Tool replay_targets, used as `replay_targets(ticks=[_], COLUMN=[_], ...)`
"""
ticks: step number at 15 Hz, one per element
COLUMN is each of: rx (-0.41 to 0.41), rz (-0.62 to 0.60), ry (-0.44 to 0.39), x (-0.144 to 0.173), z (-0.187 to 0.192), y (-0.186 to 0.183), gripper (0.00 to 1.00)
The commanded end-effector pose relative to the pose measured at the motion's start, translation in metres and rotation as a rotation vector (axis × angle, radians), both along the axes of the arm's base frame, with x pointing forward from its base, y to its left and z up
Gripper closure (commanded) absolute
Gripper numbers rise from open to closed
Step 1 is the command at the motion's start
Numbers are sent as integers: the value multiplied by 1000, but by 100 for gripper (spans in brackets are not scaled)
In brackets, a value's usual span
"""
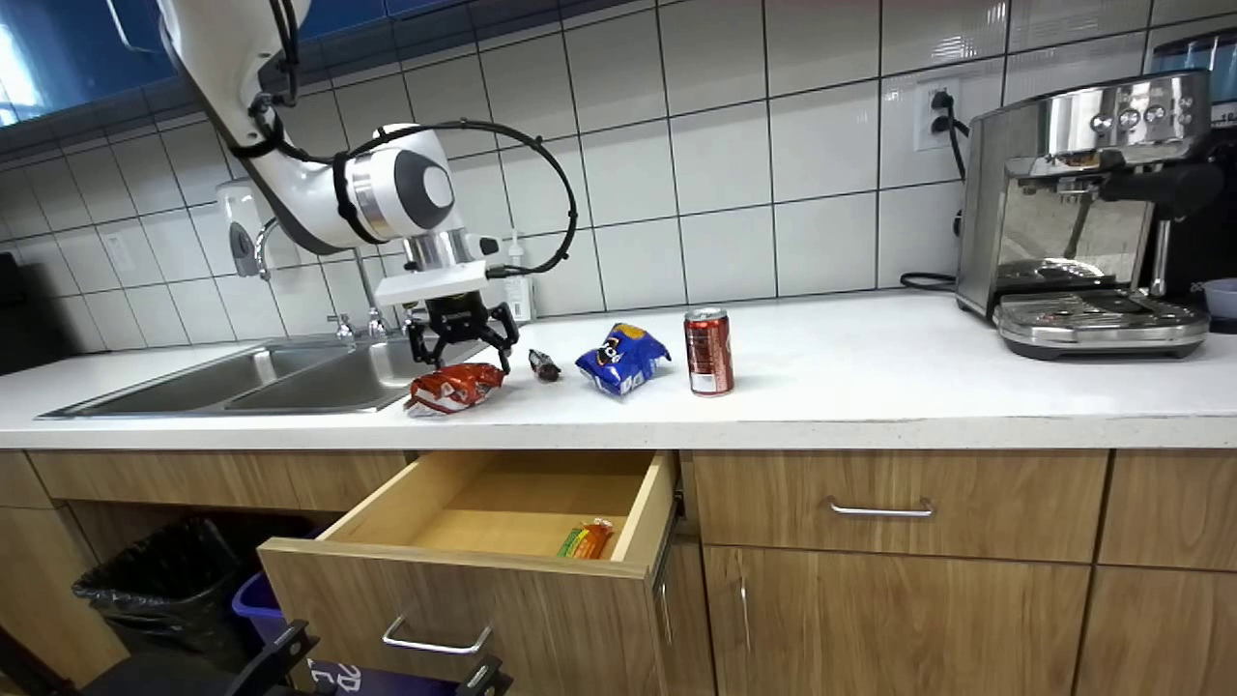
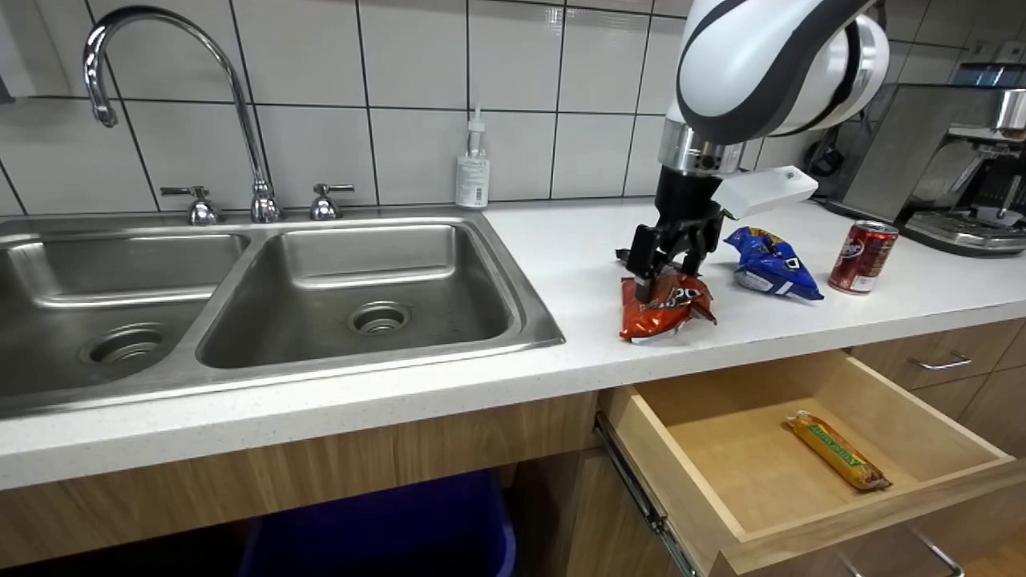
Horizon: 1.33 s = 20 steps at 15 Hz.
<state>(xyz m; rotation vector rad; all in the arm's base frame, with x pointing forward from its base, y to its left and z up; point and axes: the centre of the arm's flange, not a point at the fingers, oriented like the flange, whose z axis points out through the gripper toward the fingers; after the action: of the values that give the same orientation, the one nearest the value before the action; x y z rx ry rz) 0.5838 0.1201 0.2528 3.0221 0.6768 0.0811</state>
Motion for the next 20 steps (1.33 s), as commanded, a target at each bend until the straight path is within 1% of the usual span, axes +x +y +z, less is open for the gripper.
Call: replay_targets(ticks=[1,6,11,15,16,20], rx=[-22,-30,-38,-38,-40,-41], rz=[-4,-14,-40,-56,-56,-37], ry=[12,26,37,55,60,74], x=[-24,-38,-53,-57,-55,-65], z=[15,16,16,7,3,-1], y=[-5,-12,-29,-40,-41,-35], gripper=[0,0,0,0,0,0])
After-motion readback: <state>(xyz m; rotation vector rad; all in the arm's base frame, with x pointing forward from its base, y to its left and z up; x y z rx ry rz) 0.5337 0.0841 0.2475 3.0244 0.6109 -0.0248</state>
